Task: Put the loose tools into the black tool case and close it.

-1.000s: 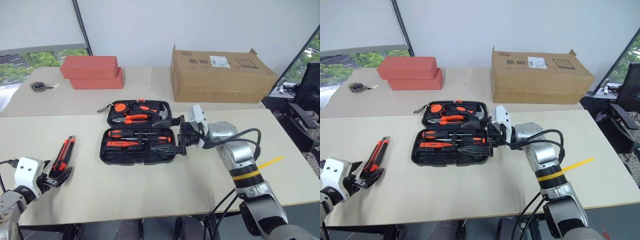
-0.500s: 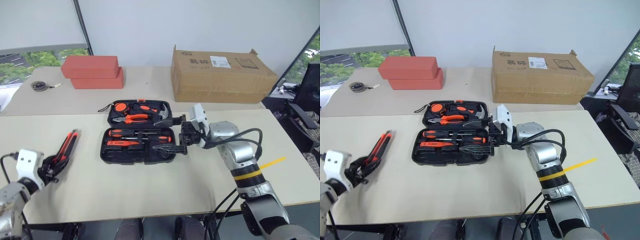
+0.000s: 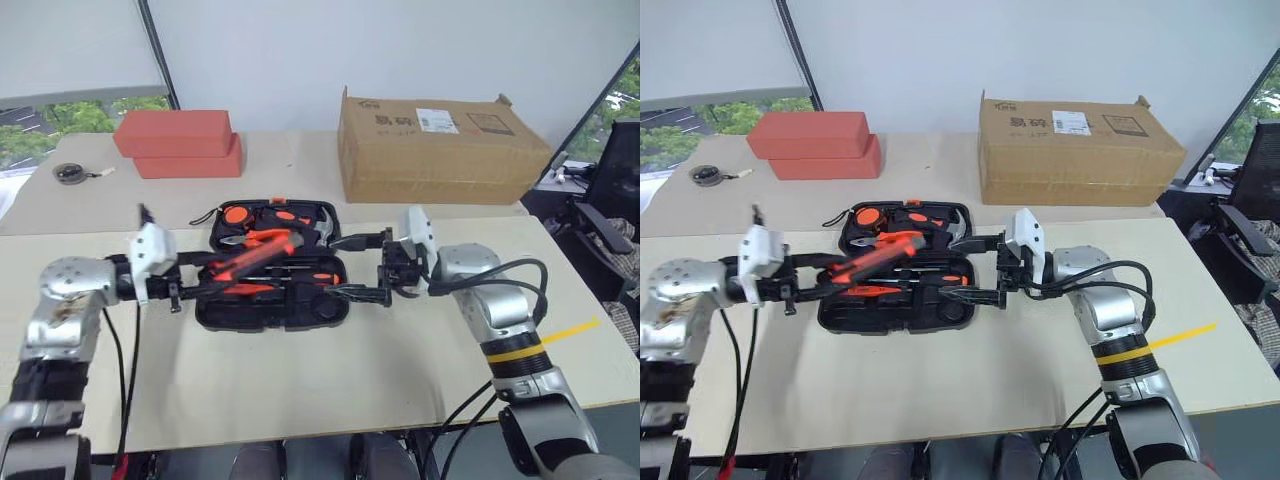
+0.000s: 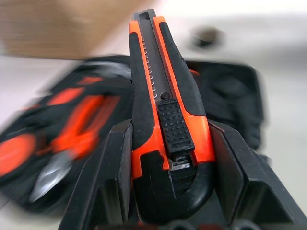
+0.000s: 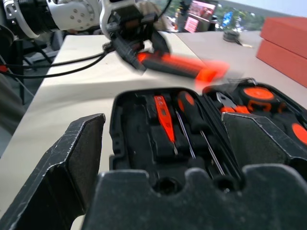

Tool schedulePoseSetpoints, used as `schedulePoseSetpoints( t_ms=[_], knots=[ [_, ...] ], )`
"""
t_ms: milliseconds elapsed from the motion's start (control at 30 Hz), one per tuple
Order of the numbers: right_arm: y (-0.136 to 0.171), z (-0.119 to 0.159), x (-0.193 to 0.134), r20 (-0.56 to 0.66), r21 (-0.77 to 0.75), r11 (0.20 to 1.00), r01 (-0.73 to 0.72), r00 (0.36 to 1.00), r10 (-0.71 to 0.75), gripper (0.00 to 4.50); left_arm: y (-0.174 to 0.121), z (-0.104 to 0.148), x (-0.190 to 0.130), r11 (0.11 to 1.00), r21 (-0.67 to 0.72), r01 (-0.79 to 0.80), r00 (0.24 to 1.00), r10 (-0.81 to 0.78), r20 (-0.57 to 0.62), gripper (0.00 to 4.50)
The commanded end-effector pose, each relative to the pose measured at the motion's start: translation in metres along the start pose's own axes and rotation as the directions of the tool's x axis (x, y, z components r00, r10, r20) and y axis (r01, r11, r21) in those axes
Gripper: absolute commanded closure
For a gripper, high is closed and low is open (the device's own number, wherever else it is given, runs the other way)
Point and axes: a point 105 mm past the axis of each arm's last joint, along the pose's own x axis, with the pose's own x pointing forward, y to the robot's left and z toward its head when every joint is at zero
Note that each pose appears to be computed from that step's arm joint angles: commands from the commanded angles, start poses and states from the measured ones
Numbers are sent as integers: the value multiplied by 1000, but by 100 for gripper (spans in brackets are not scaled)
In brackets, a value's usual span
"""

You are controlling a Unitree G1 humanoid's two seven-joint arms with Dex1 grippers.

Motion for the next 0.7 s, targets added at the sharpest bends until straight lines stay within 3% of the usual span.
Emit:
schedulePoseSetpoints(
  t_ms=[33, 300, 467, 533, 567, 700],
  knots=[
    [-3, 17, -9, 25, -60, 997, 50, 999, -48, 0, 0, -7, -1, 983, 103, 155, 982, -142, -124, 270],
    [-1, 17, -14, 22, -65, 994, 92, 996, -90, 0, 7, -21, 1, 960, 136, 244, 951, -209, -228, 270],
    [-1, 18, -14, 24, -68, 993, 99, 995, -98, 0, 9, -22, 2, 961, 116, 252, 948, -222, -228, 270],
    [-2, 18, -14, 24, -69, 993, 97, 995, -96, 0, 8, -24, 0, 962, 82, 260, 942, -235, -239, 170],
    [-2, 18, -13, 25, -70, 993, 96, 995, -95, 0, 7, -24, -1, 963, 73, 261, 942, -238, -239, 152],
    [-2, 18, -11, 26, -70, 994, 90, 996, -88, 0, 12, -16, -1, 969, 93, 228, 961, -209, -184, 5]
  ],
)
